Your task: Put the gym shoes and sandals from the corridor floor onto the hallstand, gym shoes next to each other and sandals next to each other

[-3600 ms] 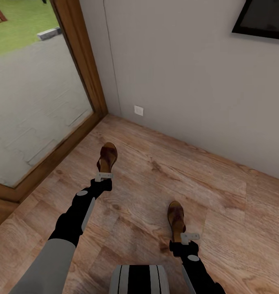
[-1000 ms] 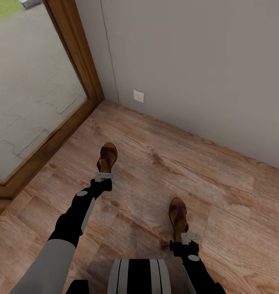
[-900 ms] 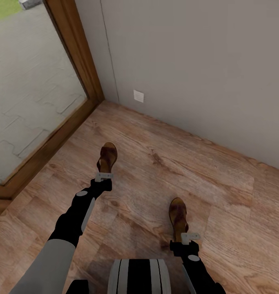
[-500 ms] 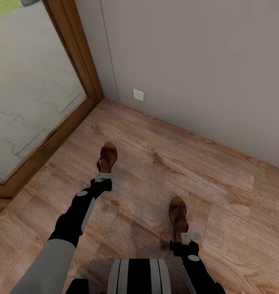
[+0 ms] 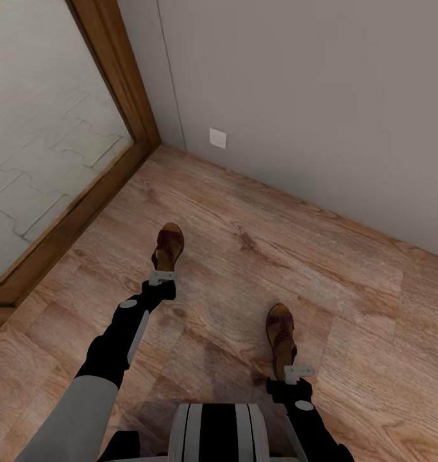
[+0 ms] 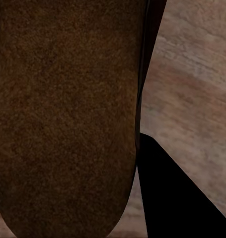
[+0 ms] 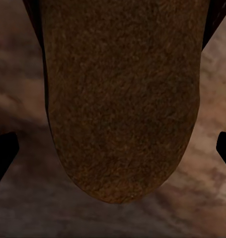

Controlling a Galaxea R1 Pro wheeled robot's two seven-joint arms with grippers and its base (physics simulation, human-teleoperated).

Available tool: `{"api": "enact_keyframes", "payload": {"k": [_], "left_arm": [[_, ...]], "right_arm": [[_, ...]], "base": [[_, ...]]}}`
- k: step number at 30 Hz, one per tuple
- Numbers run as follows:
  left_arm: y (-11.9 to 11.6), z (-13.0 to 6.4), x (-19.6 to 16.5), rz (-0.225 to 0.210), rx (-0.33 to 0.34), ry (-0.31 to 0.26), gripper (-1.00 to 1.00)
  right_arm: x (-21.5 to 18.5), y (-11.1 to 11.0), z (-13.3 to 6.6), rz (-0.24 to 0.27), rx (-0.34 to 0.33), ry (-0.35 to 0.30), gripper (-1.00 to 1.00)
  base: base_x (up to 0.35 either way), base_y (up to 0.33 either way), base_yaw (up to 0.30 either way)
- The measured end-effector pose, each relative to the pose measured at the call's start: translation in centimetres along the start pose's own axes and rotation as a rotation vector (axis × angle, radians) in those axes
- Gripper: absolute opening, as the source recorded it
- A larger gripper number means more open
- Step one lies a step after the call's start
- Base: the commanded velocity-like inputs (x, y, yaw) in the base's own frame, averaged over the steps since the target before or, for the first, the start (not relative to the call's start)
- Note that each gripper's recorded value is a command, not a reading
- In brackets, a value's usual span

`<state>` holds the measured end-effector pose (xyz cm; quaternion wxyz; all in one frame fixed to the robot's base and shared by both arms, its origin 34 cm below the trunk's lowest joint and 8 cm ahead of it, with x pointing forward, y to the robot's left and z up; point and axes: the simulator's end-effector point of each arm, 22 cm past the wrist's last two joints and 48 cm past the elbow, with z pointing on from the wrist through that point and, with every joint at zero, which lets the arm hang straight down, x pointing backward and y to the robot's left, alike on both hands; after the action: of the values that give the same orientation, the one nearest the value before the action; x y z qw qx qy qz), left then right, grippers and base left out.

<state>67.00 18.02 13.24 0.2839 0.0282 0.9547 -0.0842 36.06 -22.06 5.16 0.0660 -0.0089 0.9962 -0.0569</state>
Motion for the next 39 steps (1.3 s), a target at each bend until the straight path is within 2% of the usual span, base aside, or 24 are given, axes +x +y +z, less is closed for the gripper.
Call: {"api": "enact_keyframes", "payload": {"k": [18,19,39], "left_arm": [[0.08,0.02,0.13,0.002,-0.001,0.003,-1.00],[0.08,0.02,0.13,0.002,-0.001,0.003,-1.00],[0.21,0.02,0.17,0.003,-0.003,0.004,-1.00]], "right_arm": [[0.02,-0.06,0.01,0.001,0.001,0.001,1.00],[0.02,-0.06,0.01,0.001,0.001,0.001,-1.00],[0.02,-0.02,0.01,-0.002,0.000,0.000,-1.00]], "base": [[0.011,0.000,0.000],[0.000,0.000,0.000],[0.000,0.000,0.000]]}}
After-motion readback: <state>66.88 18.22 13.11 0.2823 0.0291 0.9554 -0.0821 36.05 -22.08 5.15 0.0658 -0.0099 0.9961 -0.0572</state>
